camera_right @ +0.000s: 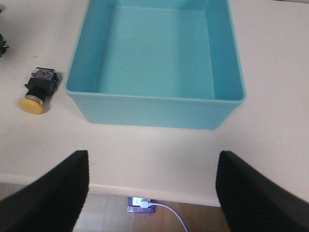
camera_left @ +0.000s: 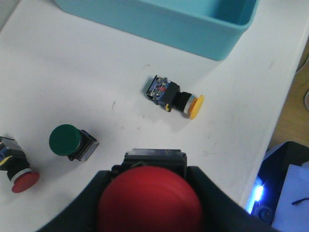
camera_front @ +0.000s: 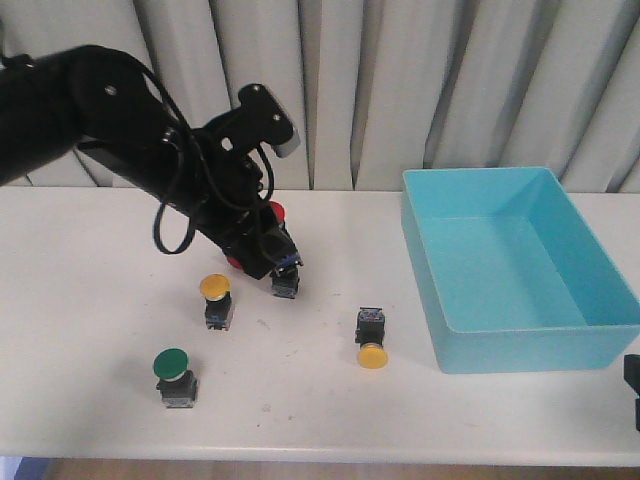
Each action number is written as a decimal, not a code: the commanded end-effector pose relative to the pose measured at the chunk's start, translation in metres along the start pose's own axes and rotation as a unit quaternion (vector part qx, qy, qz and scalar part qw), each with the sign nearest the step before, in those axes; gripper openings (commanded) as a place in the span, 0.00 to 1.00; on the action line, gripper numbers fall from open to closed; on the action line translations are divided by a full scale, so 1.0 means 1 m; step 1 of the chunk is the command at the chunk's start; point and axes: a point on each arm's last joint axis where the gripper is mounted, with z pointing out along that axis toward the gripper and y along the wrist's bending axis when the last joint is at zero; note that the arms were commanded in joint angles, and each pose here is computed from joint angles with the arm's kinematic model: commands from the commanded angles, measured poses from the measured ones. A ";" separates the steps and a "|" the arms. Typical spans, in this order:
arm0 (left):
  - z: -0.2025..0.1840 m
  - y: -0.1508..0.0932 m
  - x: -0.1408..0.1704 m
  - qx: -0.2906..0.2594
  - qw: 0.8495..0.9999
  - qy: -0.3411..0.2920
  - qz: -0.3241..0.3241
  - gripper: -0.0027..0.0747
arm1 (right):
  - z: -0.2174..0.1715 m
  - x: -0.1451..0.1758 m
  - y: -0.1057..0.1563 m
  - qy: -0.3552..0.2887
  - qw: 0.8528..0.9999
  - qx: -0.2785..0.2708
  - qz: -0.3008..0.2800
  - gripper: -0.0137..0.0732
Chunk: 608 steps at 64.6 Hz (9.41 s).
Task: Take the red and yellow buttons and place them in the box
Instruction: 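Reach the left gripper down and grasp the red button nearest the robot, then lift the red button and bring it toward the right gripper, then grasp the red button with the right gripper and release the left, then carry the red button with the right gripper and drop it in the box, then move the left gripper down to the yellow button near the green ones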
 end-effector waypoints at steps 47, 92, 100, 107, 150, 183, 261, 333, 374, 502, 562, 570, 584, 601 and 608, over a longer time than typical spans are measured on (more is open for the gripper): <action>-0.061 -0.086 0.086 0.001 0.983 -0.140 0.118 0.31 | 0.006 -0.010 0.010 0.009 0.998 -0.054 -0.044 0.76; -0.061 -0.105 0.074 0.102 0.947 -0.231 0.200 0.32 | 0.054 -0.053 0.124 -0.019 0.837 -0.375 -0.398 0.72; -0.061 -0.105 0.074 0.103 0.947 -0.231 0.201 0.32 | 0.056 -0.057 0.147 -0.055 0.800 -0.388 -0.453 0.72; -0.061 -0.105 0.074 0.103 0.947 -0.230 0.200 0.32 | 0.056 -0.056 0.164 -0.090 0.770 -0.400 -0.489 0.72; -0.061 -0.105 0.074 0.103 0.947 -0.231 0.200 0.32 | 0.049 -0.064 0.184 -0.179 0.752 -0.441 -0.456 0.67; -0.061 -0.105 0.074 0.101 0.947 -0.231 0.198 0.33 | 0.049 -0.063 0.184 -0.178 0.752 -0.441 -0.456 0.43; -0.054 -0.085 0.083 0.000 0.966 -0.154 0.209 0.80 | 0.079 -0.096 0.091 -0.038 0.942 -0.248 -0.223 0.44; -0.054 -0.085 0.083 0.001 0.966 -0.154 0.207 0.80 | 0.311 -0.100 -0.020 0.317 0.948 -0.018 -0.027 0.44; -0.054 -0.086 0.083 0.003 0.966 -0.153 0.208 0.80 | 0.312 -0.103 -0.020 0.314 0.949 -0.018 -0.030 0.67; 0.031 -0.011 0.120 -0.179 0.951 0.011 -0.252 0.80 | 0.019 -0.016 0.042 0.001 0.981 -0.148 -0.124 0.65; 0.119 0.068 0.077 -0.192 0.933 0.076 -0.296 0.79 | 0.019 -0.018 0.042 -0.010 0.982 -0.145 -0.122 0.65; 0.125 0.069 0.078 -0.192 0.928 0.077 -0.309 0.74 | 0.019 -0.018 0.042 -0.010 0.982 -0.145 -0.123 0.65; 0.126 0.069 0.079 -0.192 0.928 0.075 -0.312 0.57 | 0.019 -0.018 0.042 -0.010 0.982 -0.145 -0.123 0.65; 0.127 0.070 0.076 -0.193 0.929 0.060 -0.309 0.36 | 0.019 -0.018 0.042 -0.010 0.982 -0.145 -0.123 0.65; 0.127 0.070 0.076 -0.193 0.929 0.061 -0.309 0.30 | 0.019 -0.018 0.042 -0.010 0.982 -0.145 -0.123 0.65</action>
